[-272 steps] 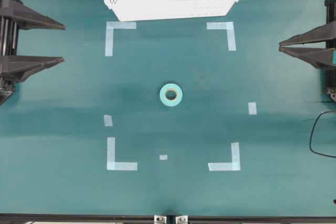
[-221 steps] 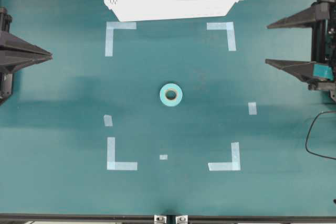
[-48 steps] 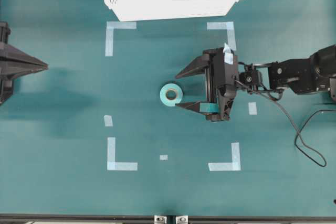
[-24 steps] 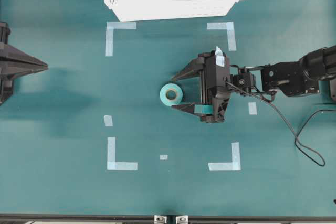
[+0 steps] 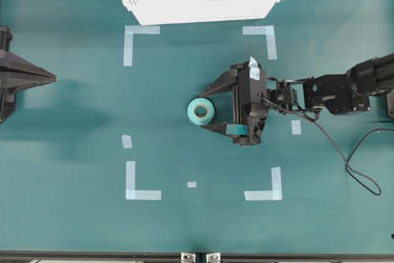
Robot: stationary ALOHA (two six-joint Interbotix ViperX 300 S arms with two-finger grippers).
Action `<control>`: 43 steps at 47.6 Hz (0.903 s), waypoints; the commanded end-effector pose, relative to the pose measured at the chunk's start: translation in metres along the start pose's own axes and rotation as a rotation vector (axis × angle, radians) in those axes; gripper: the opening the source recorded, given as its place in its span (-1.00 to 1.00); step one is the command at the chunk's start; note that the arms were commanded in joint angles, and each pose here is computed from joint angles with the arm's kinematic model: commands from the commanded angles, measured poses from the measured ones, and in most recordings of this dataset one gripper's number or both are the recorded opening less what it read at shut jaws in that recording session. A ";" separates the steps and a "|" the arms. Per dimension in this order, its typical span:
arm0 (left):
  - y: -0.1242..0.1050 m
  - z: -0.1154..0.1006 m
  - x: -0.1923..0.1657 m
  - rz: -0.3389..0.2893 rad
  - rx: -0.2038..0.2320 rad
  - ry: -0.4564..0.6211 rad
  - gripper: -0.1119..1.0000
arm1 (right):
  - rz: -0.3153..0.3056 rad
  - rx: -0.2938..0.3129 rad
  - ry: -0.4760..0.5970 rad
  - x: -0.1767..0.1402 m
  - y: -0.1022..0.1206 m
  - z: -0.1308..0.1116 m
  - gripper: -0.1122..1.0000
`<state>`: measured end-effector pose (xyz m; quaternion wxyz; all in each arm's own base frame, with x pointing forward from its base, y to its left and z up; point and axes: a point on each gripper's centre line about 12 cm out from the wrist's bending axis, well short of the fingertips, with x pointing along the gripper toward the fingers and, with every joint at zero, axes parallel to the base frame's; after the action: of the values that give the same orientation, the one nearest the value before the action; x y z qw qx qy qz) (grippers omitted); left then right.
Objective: Put the tape in the middle into the white basket.
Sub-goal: 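Lower the right gripper around the tape roll and close on it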
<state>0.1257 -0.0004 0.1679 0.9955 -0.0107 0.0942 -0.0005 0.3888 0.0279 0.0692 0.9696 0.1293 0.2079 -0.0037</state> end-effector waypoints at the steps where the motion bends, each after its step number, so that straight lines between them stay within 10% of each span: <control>1: 0.000 0.004 0.000 0.000 0.002 -0.008 -0.99 | 0.002 0.011 -0.028 0.001 0.003 0.008 0.98; 43: 0.000 0.005 0.000 0.001 0.001 -0.009 -0.99 | -0.009 0.015 0.002 0.012 0.001 0.004 0.97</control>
<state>0.1256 -0.0004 0.1672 0.9954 -0.0107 0.0950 -0.0005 0.3964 0.0272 0.0594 0.9666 0.1341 0.2182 -0.0126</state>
